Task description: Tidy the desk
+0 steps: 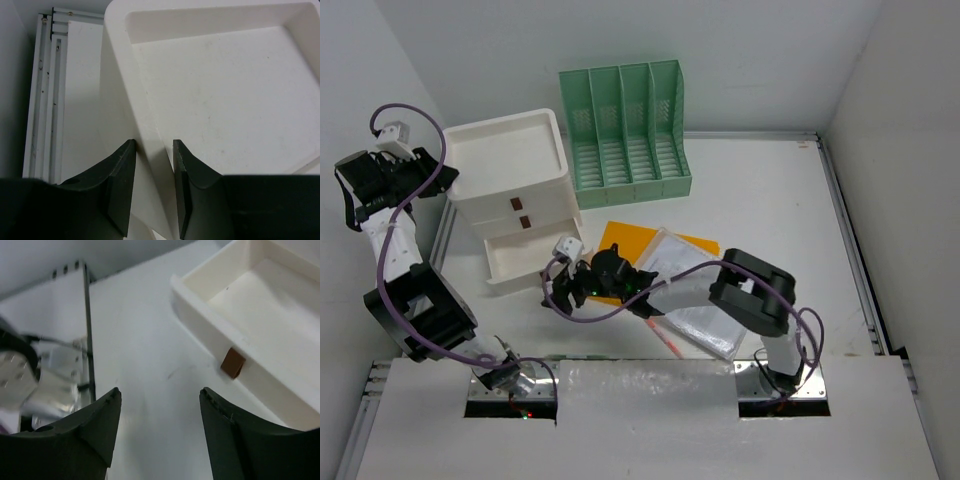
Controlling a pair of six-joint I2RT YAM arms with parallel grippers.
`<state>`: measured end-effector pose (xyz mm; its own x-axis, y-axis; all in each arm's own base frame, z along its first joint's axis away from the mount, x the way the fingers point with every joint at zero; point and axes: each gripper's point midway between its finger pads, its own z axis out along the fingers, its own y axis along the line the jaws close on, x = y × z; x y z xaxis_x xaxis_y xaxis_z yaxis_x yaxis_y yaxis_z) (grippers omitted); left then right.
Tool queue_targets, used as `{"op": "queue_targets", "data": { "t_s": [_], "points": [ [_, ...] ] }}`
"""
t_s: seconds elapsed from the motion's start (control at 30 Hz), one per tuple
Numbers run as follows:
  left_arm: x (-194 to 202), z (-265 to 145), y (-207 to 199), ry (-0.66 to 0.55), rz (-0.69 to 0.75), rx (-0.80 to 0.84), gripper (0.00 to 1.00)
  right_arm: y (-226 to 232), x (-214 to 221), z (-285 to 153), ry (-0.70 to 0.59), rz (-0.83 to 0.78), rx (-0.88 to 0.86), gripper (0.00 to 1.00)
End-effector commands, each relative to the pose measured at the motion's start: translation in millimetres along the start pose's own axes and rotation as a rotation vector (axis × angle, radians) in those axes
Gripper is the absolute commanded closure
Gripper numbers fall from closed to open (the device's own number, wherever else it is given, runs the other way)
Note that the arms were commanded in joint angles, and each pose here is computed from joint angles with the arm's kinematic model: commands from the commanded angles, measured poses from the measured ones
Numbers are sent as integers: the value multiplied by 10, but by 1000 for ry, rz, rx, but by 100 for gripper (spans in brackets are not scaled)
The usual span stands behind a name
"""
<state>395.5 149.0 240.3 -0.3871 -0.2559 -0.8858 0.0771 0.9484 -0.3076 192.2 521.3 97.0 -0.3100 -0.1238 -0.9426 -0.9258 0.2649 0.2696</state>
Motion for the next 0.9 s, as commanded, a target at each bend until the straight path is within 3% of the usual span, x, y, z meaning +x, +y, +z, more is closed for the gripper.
{"op": "queue_targets", "data": {
  "t_s": [0.0,0.13,0.27,0.4,0.7,0.87],
  "points": [
    [892,-27,7,260,-216,-18,100,247,567,-424,304,-212,-77,38],
    [895,-31,11,263,-214,-21,100,590,1040,-775,527,-349,-157,41],
    [924,-45,-15,269,-225,-16,100,859,1307,-832,617,-366,-225,49],
    [937,-71,-41,266,-221,-16,100,813,1369,-760,625,-374,-180,49],
    [937,-94,-61,267,-215,-15,100,629,1366,-703,641,-423,-89,61],
    [921,-90,-63,262,-214,-13,100,688,1130,-658,589,-479,-115,62]
  ]
}}
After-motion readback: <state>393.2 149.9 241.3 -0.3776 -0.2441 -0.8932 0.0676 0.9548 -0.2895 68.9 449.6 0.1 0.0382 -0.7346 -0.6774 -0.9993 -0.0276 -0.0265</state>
